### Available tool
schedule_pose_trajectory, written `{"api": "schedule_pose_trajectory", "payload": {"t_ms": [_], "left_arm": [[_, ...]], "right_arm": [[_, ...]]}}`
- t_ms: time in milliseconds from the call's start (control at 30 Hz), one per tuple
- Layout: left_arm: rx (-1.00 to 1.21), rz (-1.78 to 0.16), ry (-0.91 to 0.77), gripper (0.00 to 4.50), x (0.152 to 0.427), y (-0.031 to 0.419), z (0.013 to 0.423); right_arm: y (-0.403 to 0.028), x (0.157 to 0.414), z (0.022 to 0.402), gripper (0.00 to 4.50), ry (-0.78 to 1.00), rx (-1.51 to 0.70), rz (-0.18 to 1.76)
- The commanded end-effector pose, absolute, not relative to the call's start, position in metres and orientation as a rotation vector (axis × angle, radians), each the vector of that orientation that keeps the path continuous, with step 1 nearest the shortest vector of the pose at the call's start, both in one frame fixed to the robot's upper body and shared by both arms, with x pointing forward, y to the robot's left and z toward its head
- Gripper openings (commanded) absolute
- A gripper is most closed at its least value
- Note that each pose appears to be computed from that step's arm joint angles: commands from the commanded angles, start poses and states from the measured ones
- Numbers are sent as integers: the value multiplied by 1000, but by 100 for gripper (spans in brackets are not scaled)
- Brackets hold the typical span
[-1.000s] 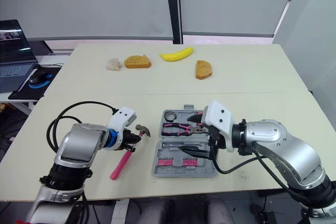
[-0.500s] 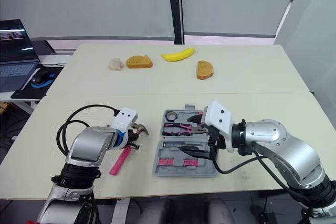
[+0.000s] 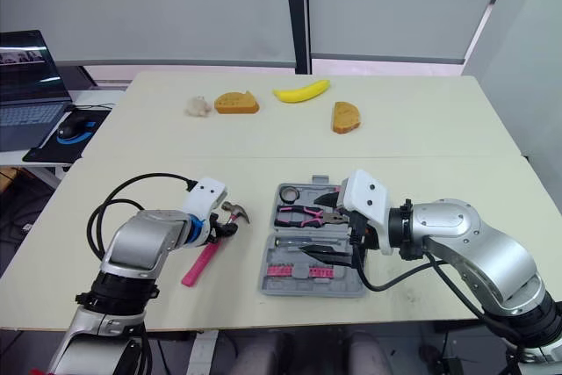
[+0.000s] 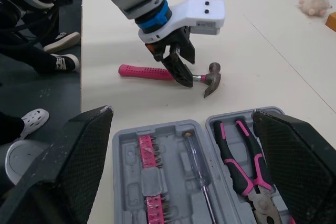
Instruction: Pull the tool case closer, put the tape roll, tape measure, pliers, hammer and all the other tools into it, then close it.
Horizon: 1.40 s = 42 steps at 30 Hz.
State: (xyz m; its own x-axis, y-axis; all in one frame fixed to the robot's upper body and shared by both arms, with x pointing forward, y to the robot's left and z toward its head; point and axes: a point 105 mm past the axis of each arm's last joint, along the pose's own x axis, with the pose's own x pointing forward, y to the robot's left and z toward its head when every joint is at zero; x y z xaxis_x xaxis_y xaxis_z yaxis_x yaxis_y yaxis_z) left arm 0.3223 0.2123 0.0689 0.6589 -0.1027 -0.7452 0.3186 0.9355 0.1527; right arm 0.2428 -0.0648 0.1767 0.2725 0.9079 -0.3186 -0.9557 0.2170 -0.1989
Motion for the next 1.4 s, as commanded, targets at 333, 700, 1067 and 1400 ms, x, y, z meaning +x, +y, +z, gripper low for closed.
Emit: {"api": "schedule_pose_trajectory", "payload": {"t_ms": [333,700,1067,1400], "left_arm": [[172,-338,568,447,260,235,110],[74,-389,446,447,261,241,99],[115,-402,400,447,302,211,61],[125,-362,417,447,318,204,34]], "right_arm": [[-56,247,185,450,62,-414,1346],[-55,247,185,450,56,-422,1351],[-58,248,189,450,53,-429,1316],[-61,251,191,450,58,-437,1293]]}}
